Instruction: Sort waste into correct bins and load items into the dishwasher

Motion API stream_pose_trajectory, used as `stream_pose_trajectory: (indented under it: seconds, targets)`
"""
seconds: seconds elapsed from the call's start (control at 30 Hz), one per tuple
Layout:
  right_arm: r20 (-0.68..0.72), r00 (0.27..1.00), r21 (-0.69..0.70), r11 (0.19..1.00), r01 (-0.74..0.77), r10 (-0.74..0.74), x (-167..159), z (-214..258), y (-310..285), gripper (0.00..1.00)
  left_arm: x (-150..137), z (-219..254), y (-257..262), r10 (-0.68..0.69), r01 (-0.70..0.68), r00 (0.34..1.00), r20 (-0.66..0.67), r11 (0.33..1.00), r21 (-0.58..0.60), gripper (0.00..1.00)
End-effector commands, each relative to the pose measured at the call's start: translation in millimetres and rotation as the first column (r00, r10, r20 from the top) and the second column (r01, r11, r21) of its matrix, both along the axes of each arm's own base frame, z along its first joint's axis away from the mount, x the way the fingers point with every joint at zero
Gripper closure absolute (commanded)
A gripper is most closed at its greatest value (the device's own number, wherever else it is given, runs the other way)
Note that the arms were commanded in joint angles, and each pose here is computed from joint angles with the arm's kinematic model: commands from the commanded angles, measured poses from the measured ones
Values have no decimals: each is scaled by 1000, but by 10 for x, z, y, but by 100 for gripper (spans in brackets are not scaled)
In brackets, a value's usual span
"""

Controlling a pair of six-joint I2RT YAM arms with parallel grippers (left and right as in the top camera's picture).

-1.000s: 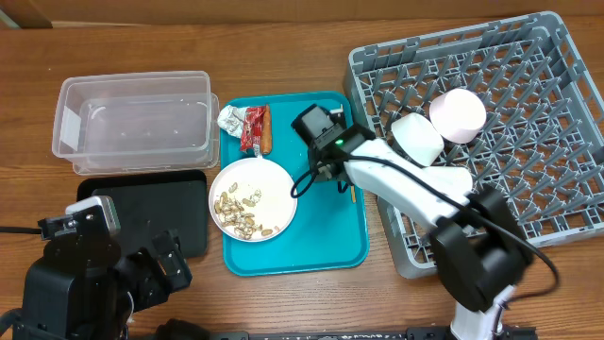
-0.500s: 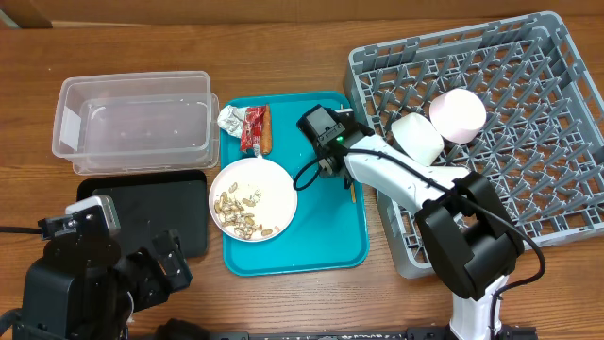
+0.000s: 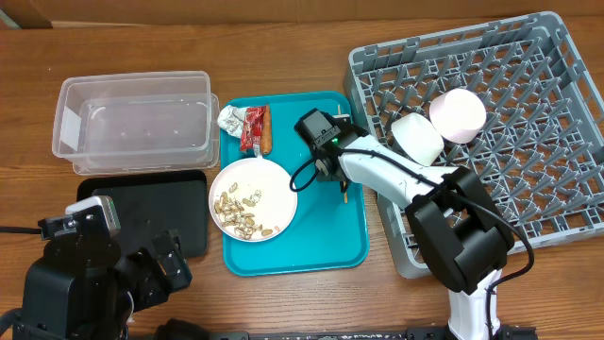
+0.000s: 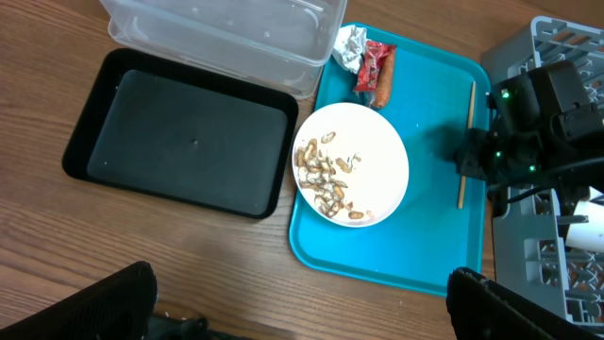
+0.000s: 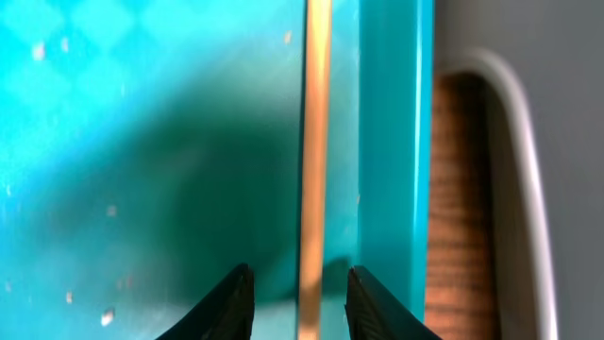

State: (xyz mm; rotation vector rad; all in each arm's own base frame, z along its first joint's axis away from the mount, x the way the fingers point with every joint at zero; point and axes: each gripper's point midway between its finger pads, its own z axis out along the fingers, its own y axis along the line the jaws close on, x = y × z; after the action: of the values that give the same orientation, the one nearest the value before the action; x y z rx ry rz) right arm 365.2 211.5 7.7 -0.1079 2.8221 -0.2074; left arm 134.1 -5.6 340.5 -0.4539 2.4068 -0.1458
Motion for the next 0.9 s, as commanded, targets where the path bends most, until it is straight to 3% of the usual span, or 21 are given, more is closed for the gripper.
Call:
stream_pose_trajectory:
  seconds: [0.0,0.2,0.4,0.77,0.83,0.87]
  targets:
    - [-68,997,-2,999,-39,39,-160,-119,140,67,3,37,37,24,-24,1000,17,1000,3,0]
    - [-72,995,6,997,-73,73,-185,94,317,91,3,37,37,24,-24,1000,17,1000,3,0]
    - [-38,994,121,988,-98,103,-160,407,573,96,3,37,37,24,-24,1000,17,1000,3,0]
    - [200,972,275,946,-174,121,-29,1557,640,95,3,37,37,24,-24,1000,17,1000,3,0]
    - [191,972,275,943,-188,138,-56,1550,647,81,3,37,37,24,-24,1000,17,1000,3,0]
    - [172,975,276,943,-188,144,-79,1490,653,78,3,37,37,24,-24,1000,17,1000,3,0]
